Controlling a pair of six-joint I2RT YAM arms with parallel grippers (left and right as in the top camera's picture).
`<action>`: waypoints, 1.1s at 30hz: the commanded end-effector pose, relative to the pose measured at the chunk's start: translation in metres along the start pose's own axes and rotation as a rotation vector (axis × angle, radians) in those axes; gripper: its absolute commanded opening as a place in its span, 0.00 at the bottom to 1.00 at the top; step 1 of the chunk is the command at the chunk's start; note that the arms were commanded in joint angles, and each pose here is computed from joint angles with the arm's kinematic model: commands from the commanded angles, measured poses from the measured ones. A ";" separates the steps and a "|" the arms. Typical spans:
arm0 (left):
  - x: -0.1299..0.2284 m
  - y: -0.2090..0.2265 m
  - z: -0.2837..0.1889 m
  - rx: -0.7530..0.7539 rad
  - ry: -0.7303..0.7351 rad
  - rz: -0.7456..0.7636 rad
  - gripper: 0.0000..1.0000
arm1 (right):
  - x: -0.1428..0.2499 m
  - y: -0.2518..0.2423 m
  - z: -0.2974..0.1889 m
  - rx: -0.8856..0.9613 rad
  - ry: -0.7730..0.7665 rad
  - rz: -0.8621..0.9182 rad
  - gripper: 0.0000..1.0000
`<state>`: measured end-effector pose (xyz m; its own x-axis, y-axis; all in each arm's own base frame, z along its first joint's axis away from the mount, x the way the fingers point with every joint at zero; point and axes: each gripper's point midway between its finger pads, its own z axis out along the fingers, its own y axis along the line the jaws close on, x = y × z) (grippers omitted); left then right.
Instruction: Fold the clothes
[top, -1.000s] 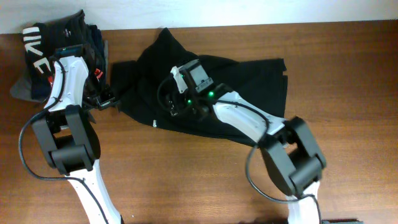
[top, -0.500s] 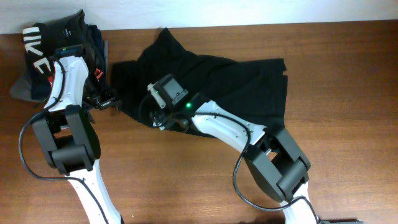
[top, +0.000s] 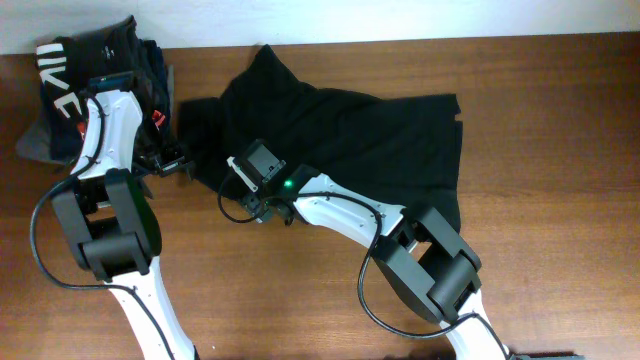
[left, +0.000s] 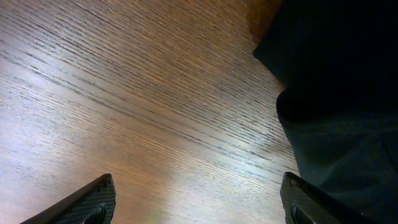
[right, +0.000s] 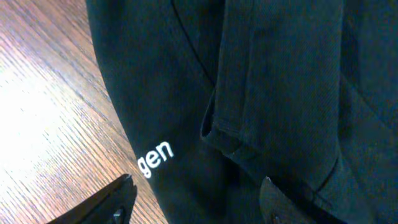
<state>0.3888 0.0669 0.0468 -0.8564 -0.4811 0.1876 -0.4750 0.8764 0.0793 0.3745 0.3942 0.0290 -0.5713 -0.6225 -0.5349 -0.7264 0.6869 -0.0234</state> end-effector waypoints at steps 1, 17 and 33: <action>-0.005 0.001 -0.001 -0.007 -0.014 -0.007 0.84 | -0.007 -0.002 0.001 0.020 -0.019 -0.024 0.68; -0.005 0.001 -0.001 -0.006 -0.016 -0.007 0.85 | -0.012 -0.004 0.018 0.022 -0.058 -0.014 0.66; -0.002 0.002 0.020 -0.012 0.001 -0.007 0.85 | -0.026 -0.008 0.018 0.022 -0.071 0.031 0.44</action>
<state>0.3893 0.0671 0.0326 -0.8581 -0.4814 0.1787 -0.4756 0.8763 0.0766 0.3893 0.4041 0.0134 -0.5610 -0.6055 -0.5645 -0.7170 0.6962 -0.0341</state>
